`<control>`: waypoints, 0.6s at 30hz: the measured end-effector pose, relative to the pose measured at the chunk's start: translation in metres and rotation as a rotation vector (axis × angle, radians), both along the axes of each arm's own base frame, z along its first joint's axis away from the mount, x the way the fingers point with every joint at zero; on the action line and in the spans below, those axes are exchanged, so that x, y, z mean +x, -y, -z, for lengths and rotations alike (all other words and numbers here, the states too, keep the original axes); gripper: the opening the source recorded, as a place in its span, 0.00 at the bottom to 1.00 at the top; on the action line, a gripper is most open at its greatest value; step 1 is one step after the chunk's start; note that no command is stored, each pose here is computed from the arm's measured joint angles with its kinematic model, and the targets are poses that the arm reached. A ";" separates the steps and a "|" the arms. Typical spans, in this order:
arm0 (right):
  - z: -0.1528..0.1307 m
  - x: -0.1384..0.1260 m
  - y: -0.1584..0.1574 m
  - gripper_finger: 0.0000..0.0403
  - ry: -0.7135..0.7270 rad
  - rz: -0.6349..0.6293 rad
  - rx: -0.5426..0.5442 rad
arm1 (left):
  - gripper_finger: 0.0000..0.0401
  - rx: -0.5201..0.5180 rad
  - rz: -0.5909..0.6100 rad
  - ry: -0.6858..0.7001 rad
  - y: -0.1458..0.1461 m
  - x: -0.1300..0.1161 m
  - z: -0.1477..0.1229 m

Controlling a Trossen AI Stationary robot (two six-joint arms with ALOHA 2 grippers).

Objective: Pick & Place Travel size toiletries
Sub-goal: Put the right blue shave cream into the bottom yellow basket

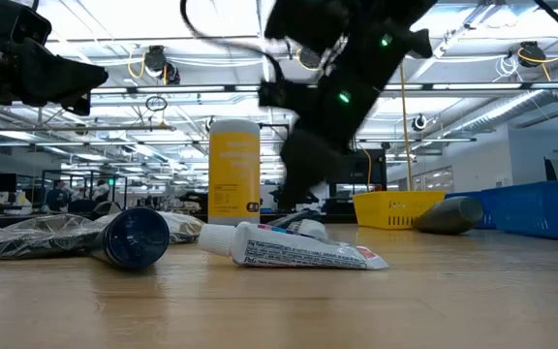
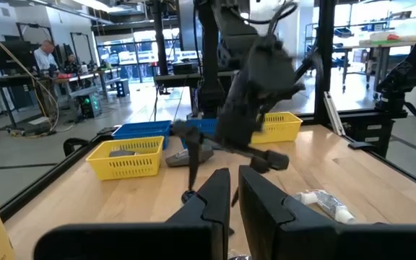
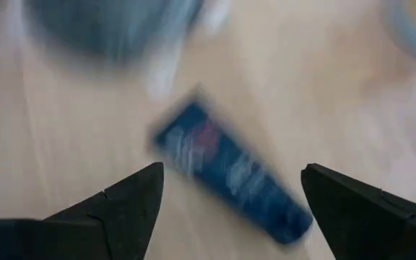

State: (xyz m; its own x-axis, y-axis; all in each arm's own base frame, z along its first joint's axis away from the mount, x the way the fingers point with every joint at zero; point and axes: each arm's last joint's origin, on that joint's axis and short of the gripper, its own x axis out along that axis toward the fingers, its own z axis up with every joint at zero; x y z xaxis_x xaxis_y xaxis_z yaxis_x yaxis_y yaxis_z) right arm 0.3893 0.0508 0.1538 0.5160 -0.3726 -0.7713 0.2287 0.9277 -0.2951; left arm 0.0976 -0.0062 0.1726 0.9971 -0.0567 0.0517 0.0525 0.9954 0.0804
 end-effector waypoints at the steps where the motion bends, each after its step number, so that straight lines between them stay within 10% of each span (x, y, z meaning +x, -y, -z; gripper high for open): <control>1: 0.002 0.000 0.004 0.79 -0.049 -0.090 0.016 | 0.08 0.000 0.000 0.000 0.000 0.000 0.000; 6: -0.001 0.007 0.034 0.79 -0.077 -0.373 0.120 | 0.08 0.000 0.001 0.000 0.000 0.000 0.000; 18: 0.014 -0.002 0.092 0.71 -0.122 -0.408 0.255 | 0.08 0.000 0.000 0.000 0.000 0.000 0.000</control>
